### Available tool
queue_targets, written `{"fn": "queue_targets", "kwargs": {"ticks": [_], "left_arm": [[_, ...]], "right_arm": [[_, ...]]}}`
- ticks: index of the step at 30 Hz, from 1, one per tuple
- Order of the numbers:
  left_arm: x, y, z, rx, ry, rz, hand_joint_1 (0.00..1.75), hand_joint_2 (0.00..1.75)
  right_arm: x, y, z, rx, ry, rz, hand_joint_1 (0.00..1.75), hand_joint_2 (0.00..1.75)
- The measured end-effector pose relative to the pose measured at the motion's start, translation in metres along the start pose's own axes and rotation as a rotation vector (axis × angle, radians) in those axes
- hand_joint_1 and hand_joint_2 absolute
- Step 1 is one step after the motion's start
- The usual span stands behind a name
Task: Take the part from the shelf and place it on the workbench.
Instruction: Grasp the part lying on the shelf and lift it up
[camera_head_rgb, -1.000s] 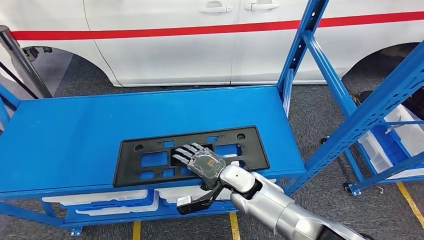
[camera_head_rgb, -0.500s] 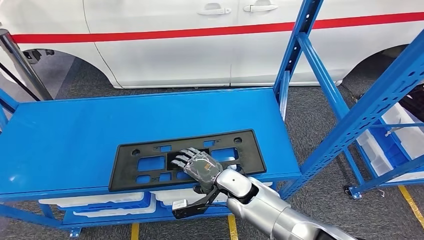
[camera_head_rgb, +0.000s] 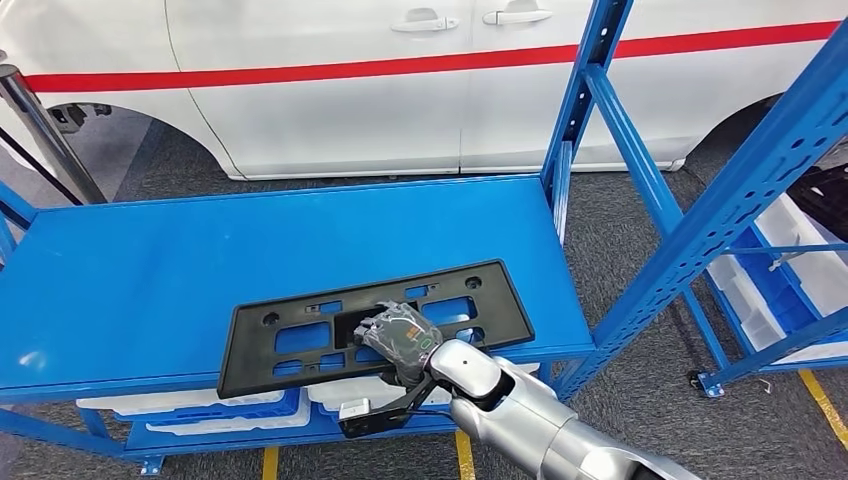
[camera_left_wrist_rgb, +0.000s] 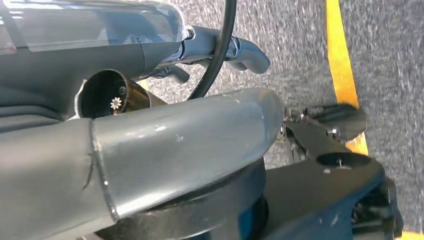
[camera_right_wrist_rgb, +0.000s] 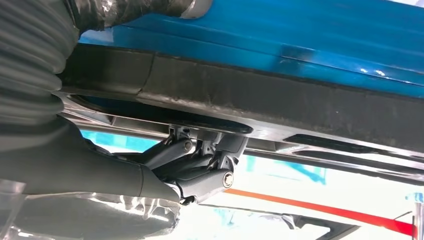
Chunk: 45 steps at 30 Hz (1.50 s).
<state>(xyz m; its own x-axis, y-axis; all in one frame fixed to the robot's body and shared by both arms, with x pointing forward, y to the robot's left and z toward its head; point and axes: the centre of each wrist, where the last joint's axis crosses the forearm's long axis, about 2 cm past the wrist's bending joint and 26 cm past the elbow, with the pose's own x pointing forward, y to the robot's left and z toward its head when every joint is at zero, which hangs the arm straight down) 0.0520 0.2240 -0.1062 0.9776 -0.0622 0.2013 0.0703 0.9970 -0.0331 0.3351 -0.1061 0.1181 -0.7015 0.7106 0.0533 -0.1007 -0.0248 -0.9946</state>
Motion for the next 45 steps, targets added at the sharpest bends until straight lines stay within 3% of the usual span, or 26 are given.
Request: {"fn": "queue_targets", "kwargs": {"ticks": [6, 10, 17, 37, 45], "left_arm": [[0.0, 0.0, 0.0, 0.0, 0.0, 0.001, 0.0, 0.0], [-0.001, 0.0, 0.0, -0.001, -0.001, -0.001, 0.0, 0.0], [-0.001, 0.0, 0.0, -0.002, -0.002, 0.007, 0.0, 0.0], [-0.001, -0.003, 0.0, -0.012, -0.008, 0.034, 0.0, 0.0], [-0.001, -0.005, 0.0, -0.016, -0.009, 0.039, 0.0, 0.0]], "right_arm": [[0.0, -0.004, 0.002, -0.014, -0.002, -0.012, 1.47, 1.75], [-0.001, -0.007, 0.004, -0.023, -0.003, -0.015, 1.65, 1.75], [-0.005, -0.016, 0.005, -0.049, -0.007, -0.018, 1.68, 1.75], [-0.027, -0.096, 0.014, -0.275, -0.042, 0.012, 1.72, 1.75], [-0.028, -0.097, 0.016, -0.281, -0.045, 0.014, 1.71, 1.75]]}}
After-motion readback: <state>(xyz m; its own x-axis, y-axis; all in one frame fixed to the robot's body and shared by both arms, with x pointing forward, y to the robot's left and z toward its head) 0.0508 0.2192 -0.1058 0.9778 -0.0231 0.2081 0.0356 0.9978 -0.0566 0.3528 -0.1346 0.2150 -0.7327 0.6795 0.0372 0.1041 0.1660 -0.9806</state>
